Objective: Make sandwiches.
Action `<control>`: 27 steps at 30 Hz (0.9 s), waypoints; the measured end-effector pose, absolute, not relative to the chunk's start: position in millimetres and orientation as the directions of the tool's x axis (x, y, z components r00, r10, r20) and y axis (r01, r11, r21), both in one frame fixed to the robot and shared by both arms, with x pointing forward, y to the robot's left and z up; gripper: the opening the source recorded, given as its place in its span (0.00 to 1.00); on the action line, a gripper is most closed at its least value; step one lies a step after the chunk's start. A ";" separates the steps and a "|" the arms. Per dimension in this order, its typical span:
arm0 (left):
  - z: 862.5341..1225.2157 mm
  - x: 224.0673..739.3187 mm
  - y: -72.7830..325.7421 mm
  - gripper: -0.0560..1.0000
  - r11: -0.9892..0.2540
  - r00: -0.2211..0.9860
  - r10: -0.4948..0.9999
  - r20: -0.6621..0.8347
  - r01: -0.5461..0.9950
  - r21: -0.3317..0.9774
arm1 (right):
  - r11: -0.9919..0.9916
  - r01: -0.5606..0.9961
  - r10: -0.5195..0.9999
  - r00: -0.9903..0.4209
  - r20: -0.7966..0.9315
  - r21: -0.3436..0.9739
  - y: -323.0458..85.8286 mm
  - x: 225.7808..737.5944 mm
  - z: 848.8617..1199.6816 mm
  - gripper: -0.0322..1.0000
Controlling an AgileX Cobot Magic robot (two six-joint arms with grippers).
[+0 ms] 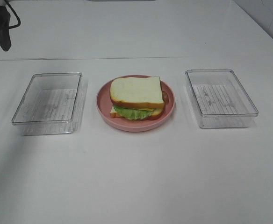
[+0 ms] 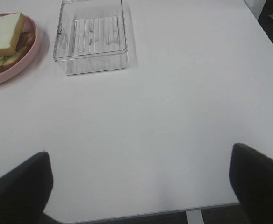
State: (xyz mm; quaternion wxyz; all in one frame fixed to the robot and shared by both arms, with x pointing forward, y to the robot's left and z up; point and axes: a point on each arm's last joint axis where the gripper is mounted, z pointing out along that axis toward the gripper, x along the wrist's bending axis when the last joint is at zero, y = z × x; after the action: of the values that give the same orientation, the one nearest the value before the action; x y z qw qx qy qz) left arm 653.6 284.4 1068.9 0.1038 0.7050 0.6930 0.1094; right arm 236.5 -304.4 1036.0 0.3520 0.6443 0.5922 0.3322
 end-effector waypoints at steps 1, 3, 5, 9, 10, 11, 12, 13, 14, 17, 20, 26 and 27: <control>1072.8 648.1 283.9 0.99 -0.015 0.015 1.000 0.001 0.953 0.301 | -0.051 0.529 0.997 0.078 0.011 0.847 -304.4 236.5 1036.0 0.98; 1074.1 644.3 283.9 0.99 -0.014 0.015 1.000 -0.001 0.954 0.300 | -0.051 0.529 0.997 0.078 0.011 0.847 -304.4 236.5 1036.0 0.98; 1081.0 613.3 284.5 0.99 -0.002 0.006 1.000 -0.012 0.959 0.282 | -0.051 0.529 0.997 0.078 0.011 0.847 -304.4 236.5 1036.0 0.98; 1084.0 581.6 286.0 0.99 0.019 -0.014 1.000 -0.018 0.959 0.284 | -0.051 0.529 0.997 0.078 0.011 0.847 -304.4 236.5 1036.0 0.98; 1086.7 568.4 286.6 0.99 0.027 -0.022 1.000 -0.021 0.954 0.298 | -0.051 0.529 0.997 0.078 0.011 0.847 -304.4 236.5 1036.0 0.98; 1086.7 568.4 286.6 0.99 0.027 -0.022 1.000 -0.021 0.954 0.298 | -0.051 0.529 0.997 0.078 0.011 0.847 -304.4 236.5 1036.0 0.98; 1091.6 543.1 287.7 0.98 0.037 -0.029 0.999 -0.027 0.941 0.336 | -0.051 0.529 0.997 0.078 0.011 0.847 -304.4 236.5 1036.0 0.98; 1098.2 525.4 288.5 0.98 0.040 -0.031 0.999 -0.030 0.928 0.370 | -0.051 0.529 0.997 0.078 0.011 0.847 -304.4 236.5 1036.0 0.98; 1098.2 525.4 288.5 0.98 0.040 -0.031 0.999 -0.030 0.928 0.370 | -0.051 0.529 0.997 0.078 0.011 0.847 -304.4 236.5 1036.0 0.98; 1105.8 480.3 290.5 0.98 0.044 -0.031 0.999 -0.037 0.899 0.435 | -0.051 0.529 0.997 0.078 0.011 0.847 -304.4 236.5 1036.0 0.98; 1107.9 422.2 293.2 0.98 0.046 -0.028 0.999 -0.043 0.859 0.510 | -0.051 0.529 0.997 0.078 0.011 0.847 -304.4 236.5 1036.0 0.98; 1114.3 332.9 299.2 0.98 0.040 -0.022 0.999 -0.034 0.713 0.700 | -0.051 0.529 0.997 0.078 0.011 0.847 -304.4 236.5 1036.0 0.98; 1114.9 321.4 300.1 0.98 0.039 -0.022 0.999 -0.033 0.684 0.729 | -0.051 0.529 0.997 0.078 0.011 0.847 -304.4 236.5 1036.0 0.98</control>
State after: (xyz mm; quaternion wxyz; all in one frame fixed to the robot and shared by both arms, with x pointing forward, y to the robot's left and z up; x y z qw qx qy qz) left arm 321.4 300.1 1114.9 0.2887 0.6369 0.6605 0.2732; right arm 236.5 -304.4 1036.0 0.3520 0.6443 0.5922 0.3322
